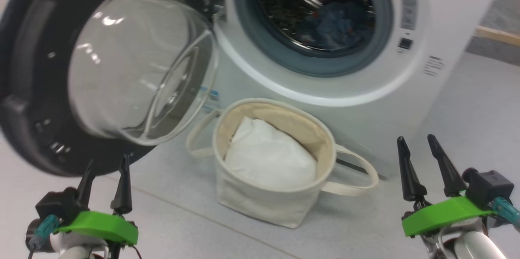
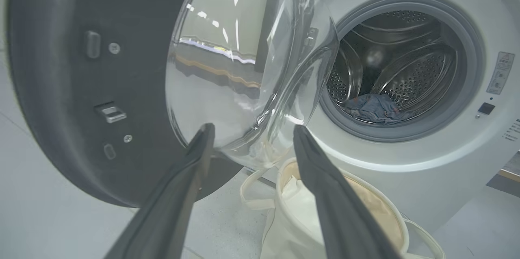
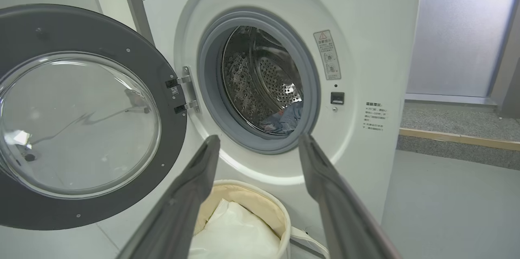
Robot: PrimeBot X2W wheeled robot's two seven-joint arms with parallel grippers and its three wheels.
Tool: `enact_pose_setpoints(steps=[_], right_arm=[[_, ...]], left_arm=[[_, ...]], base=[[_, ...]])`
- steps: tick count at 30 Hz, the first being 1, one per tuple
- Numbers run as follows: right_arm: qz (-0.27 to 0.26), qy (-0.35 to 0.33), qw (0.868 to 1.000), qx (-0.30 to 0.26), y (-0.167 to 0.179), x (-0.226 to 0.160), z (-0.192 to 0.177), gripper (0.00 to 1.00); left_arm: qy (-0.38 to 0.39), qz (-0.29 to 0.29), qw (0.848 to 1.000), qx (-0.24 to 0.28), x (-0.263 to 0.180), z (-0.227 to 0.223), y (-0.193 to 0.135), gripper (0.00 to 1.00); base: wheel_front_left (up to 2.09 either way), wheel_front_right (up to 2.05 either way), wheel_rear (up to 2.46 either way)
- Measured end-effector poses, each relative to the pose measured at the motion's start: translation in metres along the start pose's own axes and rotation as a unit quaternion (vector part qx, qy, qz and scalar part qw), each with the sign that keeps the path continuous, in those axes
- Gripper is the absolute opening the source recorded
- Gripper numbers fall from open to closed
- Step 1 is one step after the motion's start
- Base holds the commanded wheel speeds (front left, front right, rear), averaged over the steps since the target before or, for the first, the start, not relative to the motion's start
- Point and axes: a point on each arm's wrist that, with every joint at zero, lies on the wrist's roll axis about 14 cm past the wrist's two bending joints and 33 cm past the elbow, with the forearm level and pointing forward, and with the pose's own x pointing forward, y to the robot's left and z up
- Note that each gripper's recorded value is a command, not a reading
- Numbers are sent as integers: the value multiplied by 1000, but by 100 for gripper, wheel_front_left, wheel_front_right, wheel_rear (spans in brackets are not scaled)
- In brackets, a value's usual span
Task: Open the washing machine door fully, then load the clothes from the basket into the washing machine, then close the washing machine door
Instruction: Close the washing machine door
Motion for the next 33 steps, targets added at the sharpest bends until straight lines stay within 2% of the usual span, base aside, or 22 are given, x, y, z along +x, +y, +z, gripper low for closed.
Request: enact_pose_setpoints(steps=[8, 14, 25, 33], right_arm=[[54, 10, 998, 13, 34, 23, -11, 100], [80, 26, 996, 24, 50, 31, -24, 100], [109, 29, 993, 33, 63, 47, -29, 100], [106, 28, 993, 36, 63, 46, -27, 100]], left_arm=[[-17, 67, 998, 1, -24, 11, 45, 100], [-23, 101, 995, -1, -34, 15, 66, 100], [-31, 120, 992, 0, -38, 20, 74, 100], [-34, 117, 993, 2, -37, 21, 72, 100]], base=[[0, 0, 0], [0, 0, 0], [0, 0, 0], [0, 0, 0]])
